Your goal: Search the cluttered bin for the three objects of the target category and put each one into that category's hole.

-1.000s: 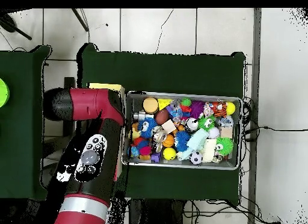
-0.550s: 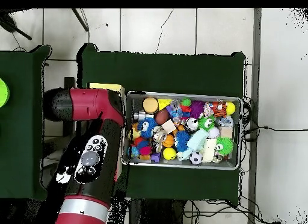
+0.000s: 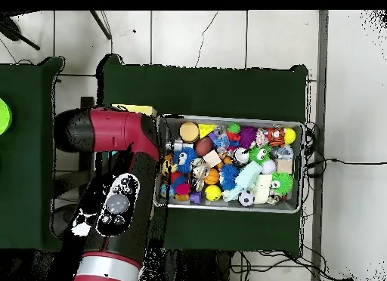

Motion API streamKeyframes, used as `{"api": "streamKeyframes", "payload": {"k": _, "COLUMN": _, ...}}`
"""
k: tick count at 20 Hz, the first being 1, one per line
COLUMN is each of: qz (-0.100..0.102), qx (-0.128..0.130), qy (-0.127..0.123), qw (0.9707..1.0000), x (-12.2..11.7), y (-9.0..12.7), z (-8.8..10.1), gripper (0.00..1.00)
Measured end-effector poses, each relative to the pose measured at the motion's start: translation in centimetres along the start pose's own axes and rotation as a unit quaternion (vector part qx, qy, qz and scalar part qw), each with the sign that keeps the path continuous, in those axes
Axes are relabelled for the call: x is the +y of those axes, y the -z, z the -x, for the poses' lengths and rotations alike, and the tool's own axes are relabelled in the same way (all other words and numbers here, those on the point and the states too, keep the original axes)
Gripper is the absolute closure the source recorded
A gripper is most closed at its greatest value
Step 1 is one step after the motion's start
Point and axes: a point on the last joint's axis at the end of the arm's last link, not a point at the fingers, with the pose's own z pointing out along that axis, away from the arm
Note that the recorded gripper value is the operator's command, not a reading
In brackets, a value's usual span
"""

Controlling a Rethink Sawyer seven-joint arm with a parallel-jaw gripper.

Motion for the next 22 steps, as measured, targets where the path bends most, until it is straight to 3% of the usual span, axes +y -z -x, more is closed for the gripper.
{"api": "streamKeyframes", "payload": {"k": 10, "qz": 0.01, "qx": -0.013, "qy": -0.027, "qw": 0.9995, "x": -1.5, "y": 0.7, "z": 1.8, "gripper": 0.0}}
{"api": "streamKeyframes", "payload": {"k": 17, "qz": 0.022, "qx": -0.005, "qy": -0.033, "qw": 0.9992, "x": -0.9, "y": 4.7, "z": 2.2, "gripper": 0.0}}
{"api": "streamKeyframes", "payload": {"k": 22, "qz": 0.032, "qx": -0.015, "qy": -0.028, "qw": 0.999, "x": 0.3, "y": 8.1, "z": 2.3, "gripper": 0.0}}
